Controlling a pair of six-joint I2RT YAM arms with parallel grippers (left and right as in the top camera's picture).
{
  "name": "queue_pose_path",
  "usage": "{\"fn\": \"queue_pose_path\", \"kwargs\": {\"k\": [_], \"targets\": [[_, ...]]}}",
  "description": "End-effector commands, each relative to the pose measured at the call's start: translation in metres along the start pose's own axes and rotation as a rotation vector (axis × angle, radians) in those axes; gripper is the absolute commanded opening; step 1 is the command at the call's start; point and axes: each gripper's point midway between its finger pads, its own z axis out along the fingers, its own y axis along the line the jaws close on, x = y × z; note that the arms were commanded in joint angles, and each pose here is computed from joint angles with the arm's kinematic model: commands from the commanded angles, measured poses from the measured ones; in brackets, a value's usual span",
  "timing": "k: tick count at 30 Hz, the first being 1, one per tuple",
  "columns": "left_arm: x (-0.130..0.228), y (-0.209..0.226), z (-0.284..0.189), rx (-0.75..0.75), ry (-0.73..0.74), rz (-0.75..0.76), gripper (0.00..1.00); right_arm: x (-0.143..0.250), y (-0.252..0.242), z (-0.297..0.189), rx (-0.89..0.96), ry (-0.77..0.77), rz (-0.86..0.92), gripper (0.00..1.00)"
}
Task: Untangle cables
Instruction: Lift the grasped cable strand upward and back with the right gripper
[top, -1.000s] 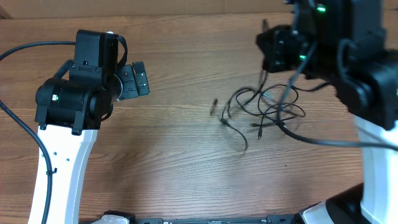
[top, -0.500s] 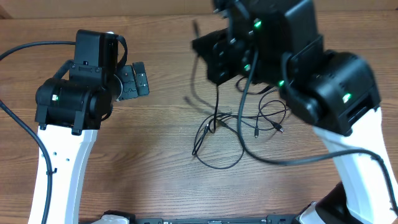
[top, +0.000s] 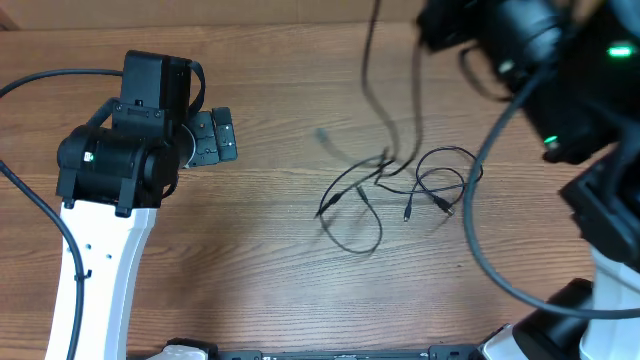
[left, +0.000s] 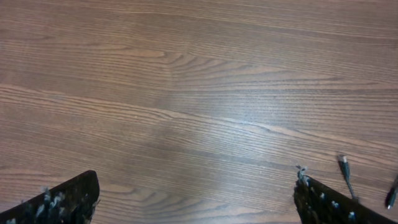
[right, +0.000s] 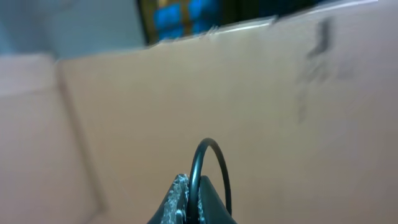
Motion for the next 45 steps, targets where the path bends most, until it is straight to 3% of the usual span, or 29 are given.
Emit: {"fn": "queue_pose_path", "kwargs": {"k": [1, 3, 7, 10, 13, 20, 24, 27, 34, 45], "targets": [[-0.005, 0.003, -0.012, -0.001, -0.039, 0.012, 1.0, 0.005, -0.037, 0.028, 0.134, -0.011, -0.078, 0.04], [-0.004, 0.002, -0.012, 0.003, -0.034, 0.013, 1.0, 0.029, -0.051, 0.051, 0.168, 0.051, -0.084, 0.04], [0.002, 0.004, -0.012, -0.002, -0.01, 0.019, 0.99, 0.121, -0.074, 0.093, 0.212, 0.316, -0.057, 0.04], [0.004, 0.005, -0.012, -0.005, -0.001, 0.03, 0.99, 0.17, -0.07, 0.105, 0.194, 0.457, -0.064, 0.04], [0.003, 0.005, -0.012, -0.005, -0.002, 0.043, 0.99, 0.153, -0.043, 0.094, 0.151, 0.414, -0.071, 0.04], [0.003, 0.004, -0.012, -0.005, -0.003, 0.043, 1.0, 0.045, 0.02, -0.002, -0.025, 0.175, 0.057, 0.04], [0.002, 0.004, -0.012, -0.004, -0.006, 0.042, 0.99, 0.001, 0.017, -0.051, -0.051, 0.065, 0.081, 0.04], [0.002, 0.004, -0.012, -0.003, -0.008, 0.041, 1.0, -0.015, -0.008, -0.057, 0.073, 0.001, 0.055, 0.04], [0.002, 0.004, -0.012, -0.003, -0.007, 0.042, 1.0, -0.011, -0.092, -0.023, 0.384, -0.016, -0.029, 0.04], [0.003, 0.004, -0.012, -0.004, -0.004, 0.043, 1.0, 0.065, -0.157, 0.032, 0.371, 0.233, 0.087, 0.04]]}}
